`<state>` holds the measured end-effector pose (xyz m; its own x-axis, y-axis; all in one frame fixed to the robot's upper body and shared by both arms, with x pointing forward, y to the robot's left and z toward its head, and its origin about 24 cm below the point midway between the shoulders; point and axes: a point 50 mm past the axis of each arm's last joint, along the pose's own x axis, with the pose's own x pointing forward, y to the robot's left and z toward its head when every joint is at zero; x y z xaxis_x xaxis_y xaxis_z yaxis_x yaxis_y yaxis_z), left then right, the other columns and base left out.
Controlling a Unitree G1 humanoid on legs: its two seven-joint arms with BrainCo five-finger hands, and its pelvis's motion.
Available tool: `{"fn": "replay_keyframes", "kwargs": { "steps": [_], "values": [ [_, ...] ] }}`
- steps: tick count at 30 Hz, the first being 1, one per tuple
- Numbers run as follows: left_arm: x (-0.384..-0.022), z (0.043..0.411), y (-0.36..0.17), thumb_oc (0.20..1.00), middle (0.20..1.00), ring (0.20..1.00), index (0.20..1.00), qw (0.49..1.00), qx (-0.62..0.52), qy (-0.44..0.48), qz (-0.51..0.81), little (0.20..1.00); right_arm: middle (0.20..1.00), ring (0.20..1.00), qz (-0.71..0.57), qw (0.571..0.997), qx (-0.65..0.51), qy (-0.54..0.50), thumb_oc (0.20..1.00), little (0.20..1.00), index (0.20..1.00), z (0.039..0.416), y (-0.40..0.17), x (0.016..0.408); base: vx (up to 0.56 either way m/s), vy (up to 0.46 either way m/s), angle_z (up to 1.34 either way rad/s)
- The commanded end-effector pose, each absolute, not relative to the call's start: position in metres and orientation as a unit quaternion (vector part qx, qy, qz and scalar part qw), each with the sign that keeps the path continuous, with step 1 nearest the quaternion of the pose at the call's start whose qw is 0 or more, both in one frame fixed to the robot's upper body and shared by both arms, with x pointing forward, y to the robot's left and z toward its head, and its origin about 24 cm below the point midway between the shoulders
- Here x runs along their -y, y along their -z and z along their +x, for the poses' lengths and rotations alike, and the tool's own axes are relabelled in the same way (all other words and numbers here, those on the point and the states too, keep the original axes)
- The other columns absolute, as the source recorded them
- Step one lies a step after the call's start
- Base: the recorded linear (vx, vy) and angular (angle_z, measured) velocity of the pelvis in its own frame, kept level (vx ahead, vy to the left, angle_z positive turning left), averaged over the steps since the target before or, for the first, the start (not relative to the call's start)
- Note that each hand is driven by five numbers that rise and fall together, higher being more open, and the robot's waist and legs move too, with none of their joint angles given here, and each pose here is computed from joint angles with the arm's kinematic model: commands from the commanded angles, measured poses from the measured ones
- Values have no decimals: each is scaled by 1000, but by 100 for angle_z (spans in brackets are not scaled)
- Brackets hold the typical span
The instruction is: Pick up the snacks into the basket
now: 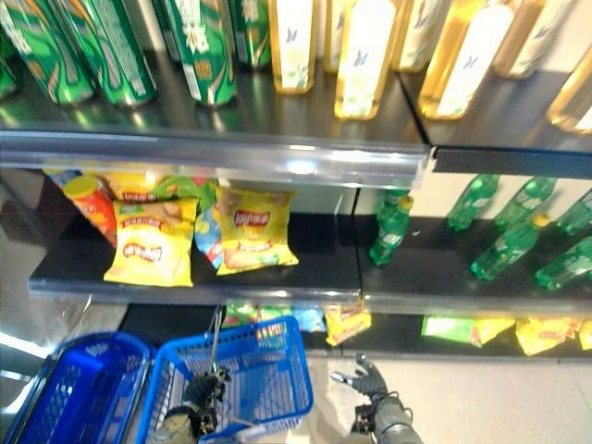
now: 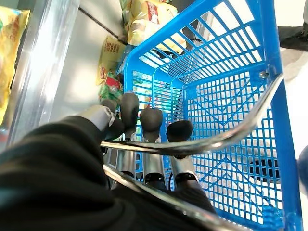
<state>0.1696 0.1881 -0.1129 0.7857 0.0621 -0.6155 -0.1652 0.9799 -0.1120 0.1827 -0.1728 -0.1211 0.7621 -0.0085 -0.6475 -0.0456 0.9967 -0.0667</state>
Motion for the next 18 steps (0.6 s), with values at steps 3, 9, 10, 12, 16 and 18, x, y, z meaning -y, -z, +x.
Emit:
{"fn": "replay_keyframes", "kwargs": {
  "steps": [3,9,10,12,16,18],
  "values": [
    [-188,211,74,200,200,200,200,974,-194,-55,-99,200,1000,1000,-33,960,-279,-8,1000,1000,1000,207,101,177,-112,8,8],
    [-191,219,67,200,200,200,200,975,-178,-76,-107,200,1000,1000,-22,971,-237,-14,1000,1000,1000,225,85,171,-76,-1,-2],
    [-194,222,62,200,200,200,200,976,-166,-85,-110,200,1000,1000,-27,977,-208,-26,1000,1000,1000,234,74,168,-48,-3,-10],
    [-194,222,62,200,200,200,200,976,-166,-85,-110,200,1000,1000,-28,977,-209,-26,1000,1000,1000,234,74,168,-25,2,-9],
    [-198,225,54,200,200,200,200,979,-145,-91,-108,200,1000,1000,-64,989,-105,-79,1000,1000,1000,251,35,166,-19,2,0],
    [-200,225,55,200,200,200,200,979,-143,-96,-105,200,1000,1000,-88,989,-62,-100,1000,1000,1000,257,17,164,38,-4,4]
  ]
}}
